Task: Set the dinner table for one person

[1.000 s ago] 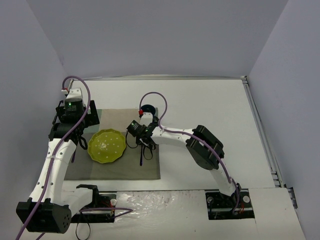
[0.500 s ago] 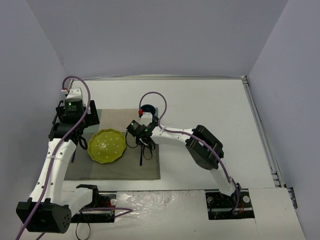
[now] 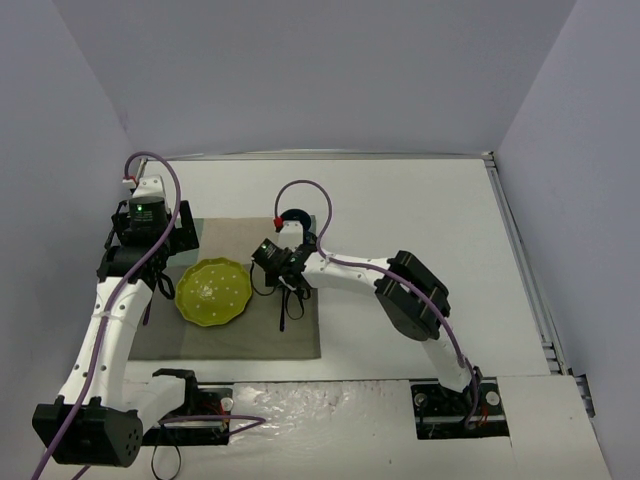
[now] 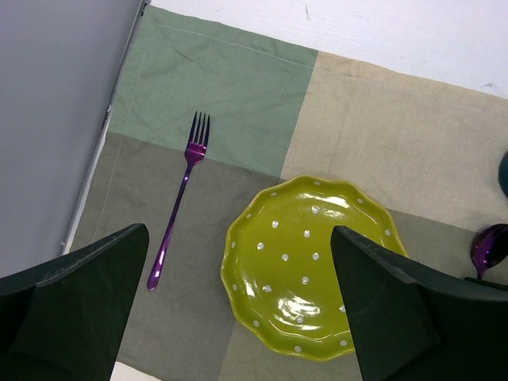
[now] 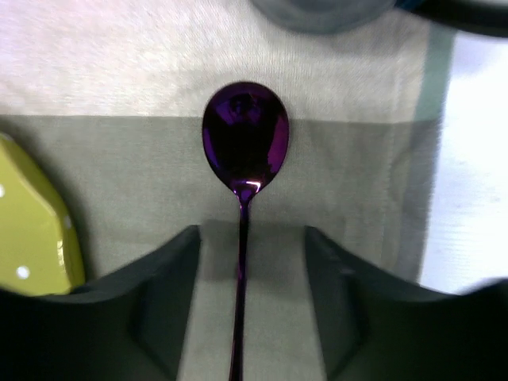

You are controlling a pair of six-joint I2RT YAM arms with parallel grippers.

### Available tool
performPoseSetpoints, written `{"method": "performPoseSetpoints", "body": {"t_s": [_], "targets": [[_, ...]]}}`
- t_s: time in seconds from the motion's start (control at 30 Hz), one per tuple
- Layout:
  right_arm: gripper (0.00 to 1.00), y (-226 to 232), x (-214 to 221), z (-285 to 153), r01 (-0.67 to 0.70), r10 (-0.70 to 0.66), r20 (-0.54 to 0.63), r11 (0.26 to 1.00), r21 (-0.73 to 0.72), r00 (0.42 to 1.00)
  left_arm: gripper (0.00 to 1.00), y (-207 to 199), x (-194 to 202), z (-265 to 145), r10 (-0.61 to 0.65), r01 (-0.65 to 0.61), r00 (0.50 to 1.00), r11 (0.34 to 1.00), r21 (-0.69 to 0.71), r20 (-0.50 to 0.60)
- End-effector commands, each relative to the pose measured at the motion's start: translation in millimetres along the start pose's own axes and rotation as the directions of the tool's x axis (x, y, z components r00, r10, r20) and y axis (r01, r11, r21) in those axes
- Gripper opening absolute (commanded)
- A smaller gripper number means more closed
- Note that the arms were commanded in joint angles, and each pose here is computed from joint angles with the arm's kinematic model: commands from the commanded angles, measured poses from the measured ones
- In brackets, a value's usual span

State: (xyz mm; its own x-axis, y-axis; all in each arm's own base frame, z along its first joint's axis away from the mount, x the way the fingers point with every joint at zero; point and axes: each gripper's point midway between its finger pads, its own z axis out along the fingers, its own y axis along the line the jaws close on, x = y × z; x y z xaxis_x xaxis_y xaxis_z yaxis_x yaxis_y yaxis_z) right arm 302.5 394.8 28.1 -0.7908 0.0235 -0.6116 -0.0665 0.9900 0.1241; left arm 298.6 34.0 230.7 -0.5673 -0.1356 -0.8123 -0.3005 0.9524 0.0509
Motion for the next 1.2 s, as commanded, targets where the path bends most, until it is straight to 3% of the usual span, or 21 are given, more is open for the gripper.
{"method": "performPoseSetpoints", "body": {"t_s": [0.0,0.07,0.1,0.17,0.43,0.5,0.8,0.97,1.17], "targets": [[0.6,10,-81,-84,-0.003,0.02,0.244,0.997,-0.072,0.97,0.97,-2,-30,-27,-0.056,0.051,0.993,0.998,0.046,0.101],[0.71,-2,-94,-102,0.017,0.001,0.295,0.998,-0.06,0.956,0.97,0,-32,-38,-0.076,0.07,0.99,0.996,0.056,0.118],[0.71,-1,-95,-102,0.015,0.005,0.299,0.998,-0.064,0.954,0.97,1,-33,-41,-0.079,0.073,0.989,0.996,0.059,0.127],[0.85,-24,-113,-131,0.047,-0.031,0.371,0.998,-0.033,0.928,0.97,2,-29,-53,-0.088,0.08,0.99,0.994,0.072,0.113],[0.99,-98,-145,-203,0.046,-0.064,0.527,0.998,0.048,0.847,0.97,12,-34,-108,-0.105,0.085,0.982,0.988,0.127,0.158],[1.0,-126,-144,-214,0.044,-0.102,0.555,0.992,0.116,0.825,0.97,11,-34,-127,-0.108,0.076,0.977,0.983,0.17,0.186],[1.0,-214,-147,-283,-0.079,-0.033,0.687,0.988,0.131,0.726,0.97,41,-21,-188,-0.065,0.017,0.948,0.988,0.154,0.312],[1.0,-258,-146,-317,-0.153,-0.003,0.752,0.979,0.138,0.659,0.97,64,-15,-206,-0.054,0.027,0.929,0.996,0.08,0.366],[1.0,-286,-143,-336,-0.19,-0.016,0.783,0.967,0.17,0.622,0.97,76,-2,-218,-0.084,0.052,0.89,0.995,0.085,0.449]]}}
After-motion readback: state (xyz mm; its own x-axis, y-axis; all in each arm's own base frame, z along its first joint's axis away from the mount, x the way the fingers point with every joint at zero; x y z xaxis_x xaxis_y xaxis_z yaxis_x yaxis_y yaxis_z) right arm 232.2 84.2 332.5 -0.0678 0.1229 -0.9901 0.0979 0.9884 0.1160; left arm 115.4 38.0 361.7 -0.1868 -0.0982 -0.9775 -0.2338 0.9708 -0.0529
